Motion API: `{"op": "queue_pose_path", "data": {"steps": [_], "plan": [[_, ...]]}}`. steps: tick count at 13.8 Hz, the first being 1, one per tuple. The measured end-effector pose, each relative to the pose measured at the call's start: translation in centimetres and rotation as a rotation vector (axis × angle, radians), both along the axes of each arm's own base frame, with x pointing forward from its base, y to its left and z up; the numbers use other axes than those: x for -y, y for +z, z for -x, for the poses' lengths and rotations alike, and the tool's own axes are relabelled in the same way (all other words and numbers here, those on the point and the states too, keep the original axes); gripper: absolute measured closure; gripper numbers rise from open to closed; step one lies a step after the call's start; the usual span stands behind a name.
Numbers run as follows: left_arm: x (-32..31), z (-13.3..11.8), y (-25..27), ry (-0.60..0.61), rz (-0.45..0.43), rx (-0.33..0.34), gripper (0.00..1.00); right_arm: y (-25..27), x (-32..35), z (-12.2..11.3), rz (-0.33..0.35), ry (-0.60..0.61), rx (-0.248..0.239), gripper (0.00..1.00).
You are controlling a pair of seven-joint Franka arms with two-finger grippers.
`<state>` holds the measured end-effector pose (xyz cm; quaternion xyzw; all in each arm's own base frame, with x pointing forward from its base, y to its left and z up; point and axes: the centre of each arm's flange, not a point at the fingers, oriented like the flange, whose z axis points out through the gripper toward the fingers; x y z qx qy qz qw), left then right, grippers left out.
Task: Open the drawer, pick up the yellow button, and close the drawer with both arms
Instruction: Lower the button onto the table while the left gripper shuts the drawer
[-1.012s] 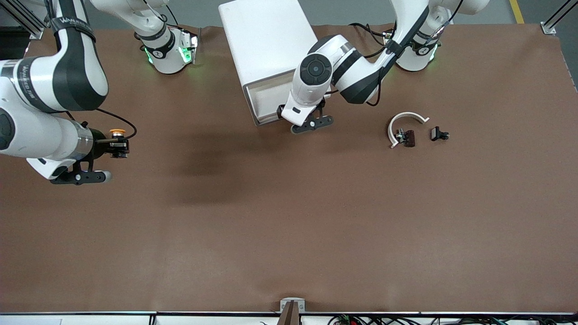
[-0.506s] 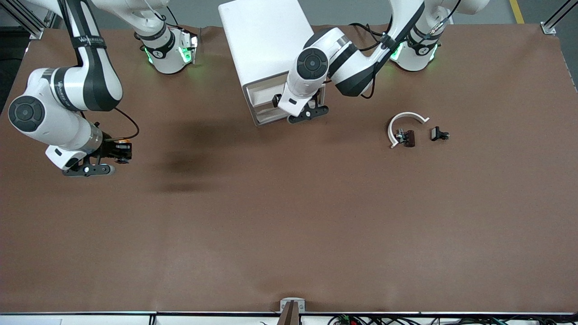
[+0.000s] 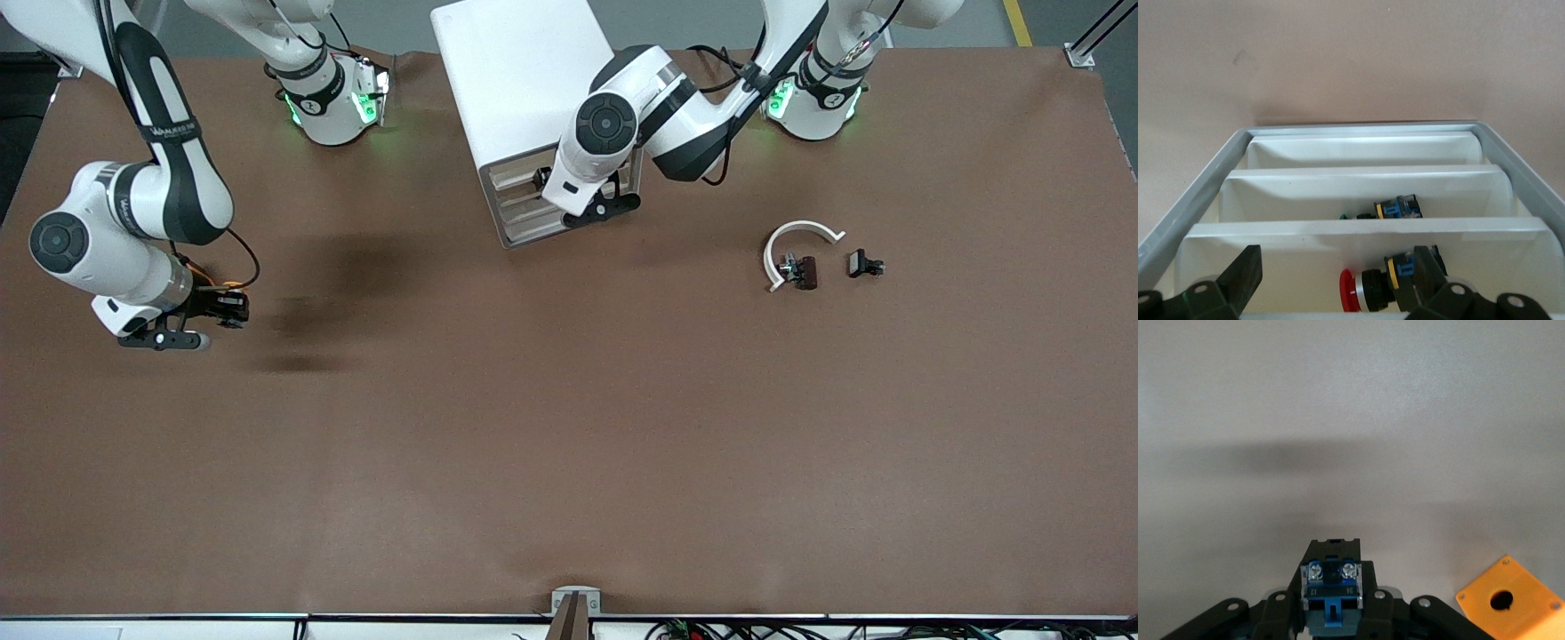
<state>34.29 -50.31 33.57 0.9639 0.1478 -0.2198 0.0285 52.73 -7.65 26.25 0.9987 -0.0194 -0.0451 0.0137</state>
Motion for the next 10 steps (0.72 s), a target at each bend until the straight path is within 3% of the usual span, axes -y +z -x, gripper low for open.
{"op": "queue_pose_path", "data": {"steps": [6,9,10], "plan": [[0.2,0.3,0.2,0.019,0.004,-0.026,0.0,-8.6,1.6,0.4,0.004,0.053,0.058,0.66],[0.0,0.0,0.2,0.04,0.011,-0.043,0.0,-8.7,1.7,0.4,0.003,0.063,0.066,0.66],[-0.1,-0.3,0.4,0.062,0.008,-0.046,0.0,-8.8,1.8,0.4,0.003,0.063,0.068,0.6]]}}
